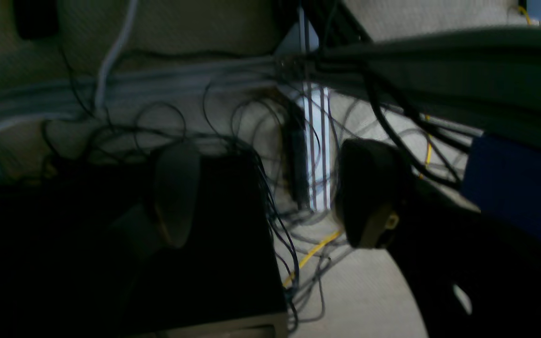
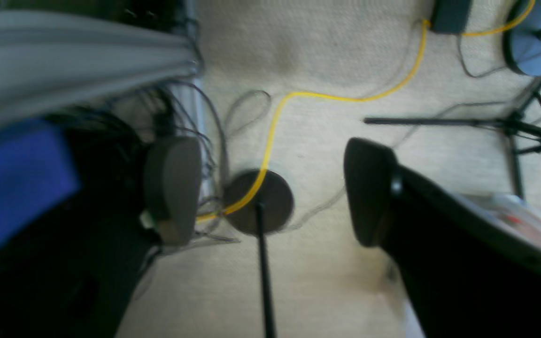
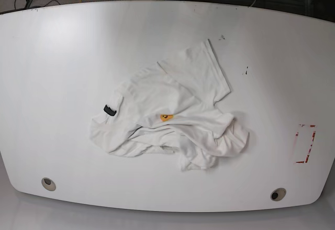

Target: Fold the T-shirt properly

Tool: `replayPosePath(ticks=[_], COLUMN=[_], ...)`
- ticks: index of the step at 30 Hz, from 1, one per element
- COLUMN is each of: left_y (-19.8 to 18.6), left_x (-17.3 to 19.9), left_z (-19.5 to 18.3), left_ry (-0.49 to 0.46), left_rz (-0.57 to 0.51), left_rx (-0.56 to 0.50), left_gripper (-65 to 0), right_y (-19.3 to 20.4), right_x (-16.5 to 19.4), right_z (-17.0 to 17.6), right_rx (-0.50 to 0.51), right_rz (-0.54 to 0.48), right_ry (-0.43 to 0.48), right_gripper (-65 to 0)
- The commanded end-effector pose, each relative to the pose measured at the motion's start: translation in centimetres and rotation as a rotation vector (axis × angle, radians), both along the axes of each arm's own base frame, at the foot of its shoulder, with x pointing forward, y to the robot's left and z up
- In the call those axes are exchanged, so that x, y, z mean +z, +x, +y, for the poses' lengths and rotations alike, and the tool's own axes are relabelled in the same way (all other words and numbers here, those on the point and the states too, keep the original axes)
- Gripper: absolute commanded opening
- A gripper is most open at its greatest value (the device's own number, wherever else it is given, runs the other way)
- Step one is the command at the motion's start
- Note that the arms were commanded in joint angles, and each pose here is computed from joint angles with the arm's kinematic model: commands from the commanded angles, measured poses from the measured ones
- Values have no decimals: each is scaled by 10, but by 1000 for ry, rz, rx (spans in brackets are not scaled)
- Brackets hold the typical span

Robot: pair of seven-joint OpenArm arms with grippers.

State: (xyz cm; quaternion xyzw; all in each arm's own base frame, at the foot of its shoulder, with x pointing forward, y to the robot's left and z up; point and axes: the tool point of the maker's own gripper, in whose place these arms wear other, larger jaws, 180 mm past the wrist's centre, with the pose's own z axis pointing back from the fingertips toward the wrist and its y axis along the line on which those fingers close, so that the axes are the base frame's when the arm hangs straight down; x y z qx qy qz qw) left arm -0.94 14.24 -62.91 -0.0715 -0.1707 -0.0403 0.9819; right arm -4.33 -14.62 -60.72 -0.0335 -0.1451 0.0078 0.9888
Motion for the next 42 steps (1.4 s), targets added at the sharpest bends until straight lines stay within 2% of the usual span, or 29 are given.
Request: replayPosePath(ticks=[1,8,22,26,42], left_y=[1,9,13,8,-5], left_x=[8,22,46,57,90], left_z=[5,9,12,16,23], left_ry=[8,25,34,40,57], left_rz=[-32,-90,-171,-183,-219], left_rx=[-12,-20,-13,-8,-20], left_gripper=[-222,-226,-222,-221,-222], right_y=[-12,-6,-6,-5,-6], right_x=[19,44,63,70,114], right_z=[-8,-11,-14,-7,-20], right_rx=[-22,-29,4,-9,10], right_rz=[-8,-52,-89,-109,-174], right_ry=[-22,-39,-67,-60,-102], right_gripper=[-186,-185,-196,-196,-197])
